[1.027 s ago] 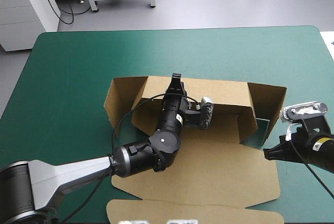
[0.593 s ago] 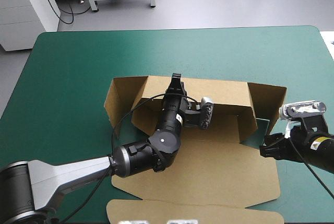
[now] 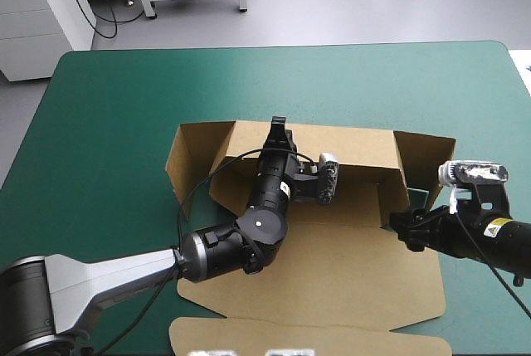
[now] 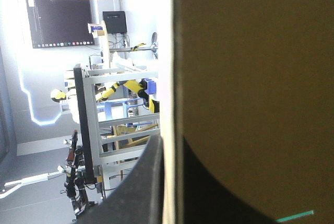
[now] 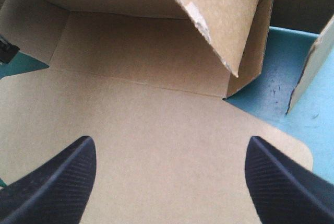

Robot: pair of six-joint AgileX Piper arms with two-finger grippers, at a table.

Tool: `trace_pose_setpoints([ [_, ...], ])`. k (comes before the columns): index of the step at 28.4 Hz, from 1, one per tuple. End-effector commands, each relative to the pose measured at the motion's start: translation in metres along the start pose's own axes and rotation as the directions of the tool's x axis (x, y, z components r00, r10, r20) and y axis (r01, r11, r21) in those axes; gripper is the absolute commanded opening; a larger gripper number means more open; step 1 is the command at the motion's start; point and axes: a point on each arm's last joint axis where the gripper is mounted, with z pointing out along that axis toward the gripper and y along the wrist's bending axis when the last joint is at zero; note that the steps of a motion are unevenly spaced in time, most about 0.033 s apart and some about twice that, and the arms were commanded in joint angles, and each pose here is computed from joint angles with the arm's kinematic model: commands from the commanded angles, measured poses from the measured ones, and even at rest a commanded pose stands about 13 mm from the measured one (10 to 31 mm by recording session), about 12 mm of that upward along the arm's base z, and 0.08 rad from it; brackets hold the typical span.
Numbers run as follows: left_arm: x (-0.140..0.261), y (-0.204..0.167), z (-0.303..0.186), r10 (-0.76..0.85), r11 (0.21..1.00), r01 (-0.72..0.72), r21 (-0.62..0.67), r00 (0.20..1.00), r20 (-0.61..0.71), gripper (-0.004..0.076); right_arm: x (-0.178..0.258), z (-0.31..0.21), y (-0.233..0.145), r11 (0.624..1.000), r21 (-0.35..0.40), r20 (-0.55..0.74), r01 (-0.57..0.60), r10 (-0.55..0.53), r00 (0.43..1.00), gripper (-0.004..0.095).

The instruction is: Fold the box

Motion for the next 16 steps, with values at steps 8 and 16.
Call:
trace_pose_setpoints([
  [8, 0.005, 0.014, -0.008, -0.049, 0.998, 0.049, -0.032, 0.999, -0.018, -0.001, -0.081, -0.038, -0.001, 0.979, 0.199, 0.221, -0.035, -0.01, 0.975, 0.0728],
  [16, 0.005, 0.014, -0.008, -0.049, 0.998, 0.049, -0.032, 0.999, -0.018, -0.001, -0.143, -0.014, -0.007, 0.977, 0.214, 0.201, 0.003, -0.047, 0.978, 0.0722],
])
